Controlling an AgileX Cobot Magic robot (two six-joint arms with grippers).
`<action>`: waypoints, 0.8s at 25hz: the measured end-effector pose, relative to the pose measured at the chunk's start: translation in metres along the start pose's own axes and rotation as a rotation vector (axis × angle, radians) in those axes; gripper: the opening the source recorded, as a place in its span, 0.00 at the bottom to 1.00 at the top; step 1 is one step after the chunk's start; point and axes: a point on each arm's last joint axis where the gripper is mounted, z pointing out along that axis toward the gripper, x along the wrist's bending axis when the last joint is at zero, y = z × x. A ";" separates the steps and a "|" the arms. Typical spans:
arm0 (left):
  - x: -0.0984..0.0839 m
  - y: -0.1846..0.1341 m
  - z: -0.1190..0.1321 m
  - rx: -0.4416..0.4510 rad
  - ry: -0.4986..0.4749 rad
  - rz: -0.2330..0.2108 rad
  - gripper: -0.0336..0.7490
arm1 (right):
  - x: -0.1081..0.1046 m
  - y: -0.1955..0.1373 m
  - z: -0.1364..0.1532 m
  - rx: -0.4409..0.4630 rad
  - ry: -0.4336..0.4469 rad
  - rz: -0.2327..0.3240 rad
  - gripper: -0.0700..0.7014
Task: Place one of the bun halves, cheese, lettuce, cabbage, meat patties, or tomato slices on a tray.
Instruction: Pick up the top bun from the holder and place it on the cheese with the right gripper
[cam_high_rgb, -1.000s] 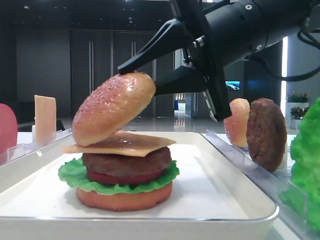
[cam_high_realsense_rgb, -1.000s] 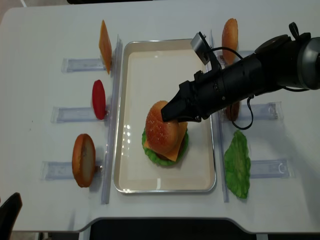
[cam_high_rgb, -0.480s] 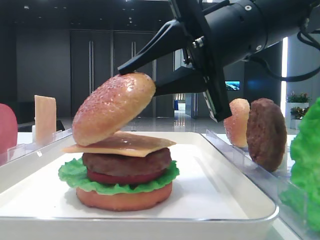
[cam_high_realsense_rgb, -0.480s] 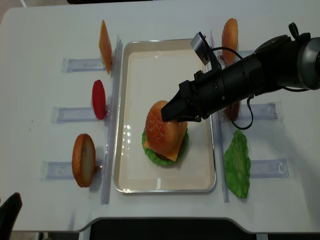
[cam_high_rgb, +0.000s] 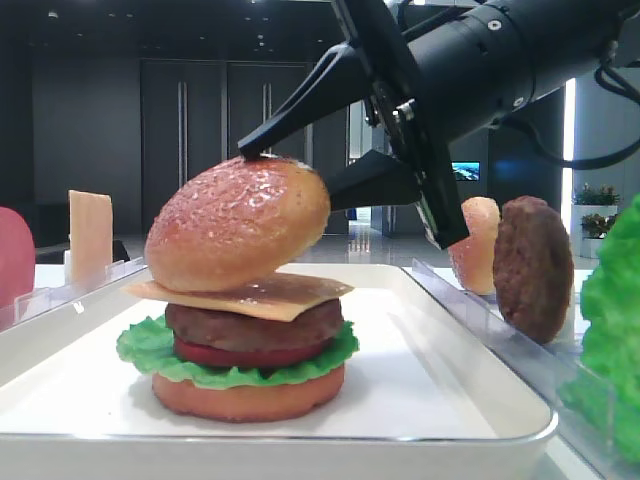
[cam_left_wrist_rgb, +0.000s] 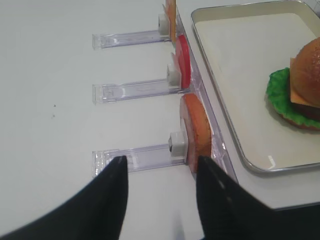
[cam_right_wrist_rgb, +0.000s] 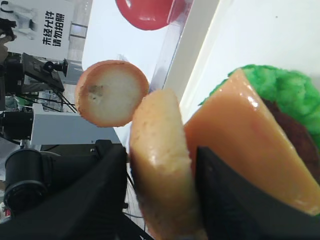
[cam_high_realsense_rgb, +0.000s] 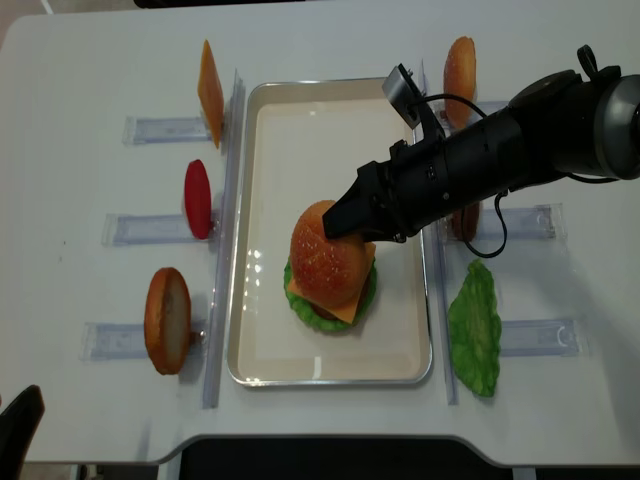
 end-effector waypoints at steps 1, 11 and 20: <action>0.000 0.000 0.000 0.000 0.000 0.000 0.48 | 0.000 0.000 0.000 -0.001 -0.003 0.001 0.51; 0.000 0.000 0.000 0.000 0.000 0.000 0.48 | -0.005 -0.001 0.000 0.014 -0.054 0.023 0.72; 0.000 0.000 0.000 0.000 0.000 0.000 0.48 | 0.006 0.001 -0.014 -0.013 -0.171 -0.010 0.73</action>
